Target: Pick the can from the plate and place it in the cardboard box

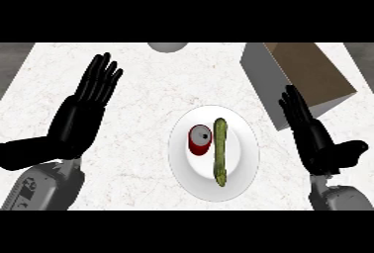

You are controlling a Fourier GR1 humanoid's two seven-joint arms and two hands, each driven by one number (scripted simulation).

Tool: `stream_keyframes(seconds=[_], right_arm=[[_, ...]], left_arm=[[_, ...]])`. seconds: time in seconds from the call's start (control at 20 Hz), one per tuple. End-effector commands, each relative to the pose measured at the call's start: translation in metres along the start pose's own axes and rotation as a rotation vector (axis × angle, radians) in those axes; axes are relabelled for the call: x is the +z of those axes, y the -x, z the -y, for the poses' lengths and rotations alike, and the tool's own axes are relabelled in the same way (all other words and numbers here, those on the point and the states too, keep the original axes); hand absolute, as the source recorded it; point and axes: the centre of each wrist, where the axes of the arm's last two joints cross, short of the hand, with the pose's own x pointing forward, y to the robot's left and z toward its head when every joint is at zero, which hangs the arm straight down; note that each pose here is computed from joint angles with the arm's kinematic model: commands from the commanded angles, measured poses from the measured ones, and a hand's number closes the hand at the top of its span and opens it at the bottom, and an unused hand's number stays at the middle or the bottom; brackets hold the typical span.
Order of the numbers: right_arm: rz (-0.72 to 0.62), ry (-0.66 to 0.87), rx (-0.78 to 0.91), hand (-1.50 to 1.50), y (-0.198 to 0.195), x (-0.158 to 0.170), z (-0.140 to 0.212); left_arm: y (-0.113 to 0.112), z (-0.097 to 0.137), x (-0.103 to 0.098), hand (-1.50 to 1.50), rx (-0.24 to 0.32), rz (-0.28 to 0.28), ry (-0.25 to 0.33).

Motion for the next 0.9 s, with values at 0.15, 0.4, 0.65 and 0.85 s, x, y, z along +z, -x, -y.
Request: stream_keyframes(seconds=[0.15,0.4,0.65,0.85], right_arm=[[0.253,0.290,0.153,-1.50,-0.075,-0.002,0.009],[0.137,0.434,0.512,-1.50,-0.080,0.021,0.034],[0.188,0.300,0.723,-1.50,-0.083,0.061,-0.007],[0.173,0.223,0.894,-1.50,-0.096,0.071,-0.030]], left_arm=[[0.002,-0.044,0.014,0.00,-0.323,-0.143,0.000],[0.016,-0.065,0.040,0.00,-0.435,-0.269,0.011],[0.019,-0.062,0.032,0.00,-0.456,-0.251,0.041],[0.021,-0.060,0.033,0.00,-0.442,-0.244,0.064]])
